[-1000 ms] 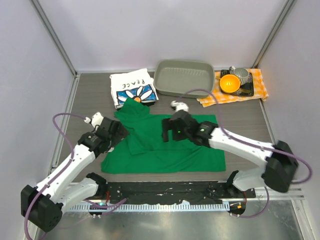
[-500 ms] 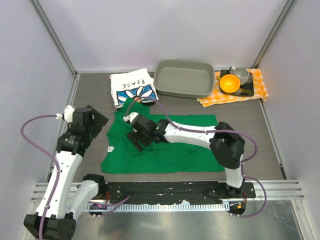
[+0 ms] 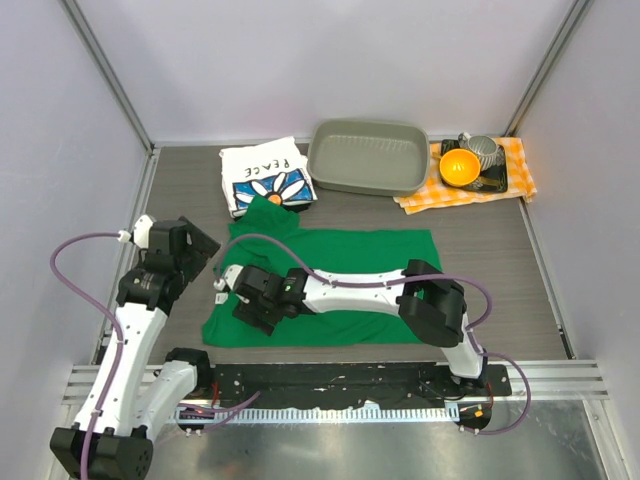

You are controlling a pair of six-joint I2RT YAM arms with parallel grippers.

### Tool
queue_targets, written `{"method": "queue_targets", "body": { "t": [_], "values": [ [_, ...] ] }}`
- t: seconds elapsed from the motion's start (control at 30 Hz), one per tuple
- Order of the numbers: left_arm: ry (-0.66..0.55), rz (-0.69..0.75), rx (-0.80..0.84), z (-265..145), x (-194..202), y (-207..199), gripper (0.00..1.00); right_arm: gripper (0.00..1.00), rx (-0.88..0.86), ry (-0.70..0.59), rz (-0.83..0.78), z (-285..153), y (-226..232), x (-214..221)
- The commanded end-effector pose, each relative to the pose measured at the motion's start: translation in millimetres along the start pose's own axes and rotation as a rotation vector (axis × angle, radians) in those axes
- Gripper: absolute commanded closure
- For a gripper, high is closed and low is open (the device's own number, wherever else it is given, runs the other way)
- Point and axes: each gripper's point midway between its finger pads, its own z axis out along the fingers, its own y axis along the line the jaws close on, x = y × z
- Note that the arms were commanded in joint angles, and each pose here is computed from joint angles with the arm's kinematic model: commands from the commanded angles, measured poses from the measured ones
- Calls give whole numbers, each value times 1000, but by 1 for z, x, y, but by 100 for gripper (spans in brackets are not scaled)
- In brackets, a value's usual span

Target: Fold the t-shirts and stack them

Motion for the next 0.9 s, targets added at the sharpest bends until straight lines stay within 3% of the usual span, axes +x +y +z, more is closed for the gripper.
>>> {"method": "queue_targets", "body": {
  "t": [0.0,0.57,0.87],
  "values": [
    [-38,-8,21,-2,-9,-1,0,28,24,-22,-28,6,-2,-10],
    [-42,-9,16,1,-14,3,0,37,94,-72,-50,23,-12,-30],
    [-30,-12,16,5,-11,4,0,48,85,-49,-50,30,-10,-23]
  ]
}}
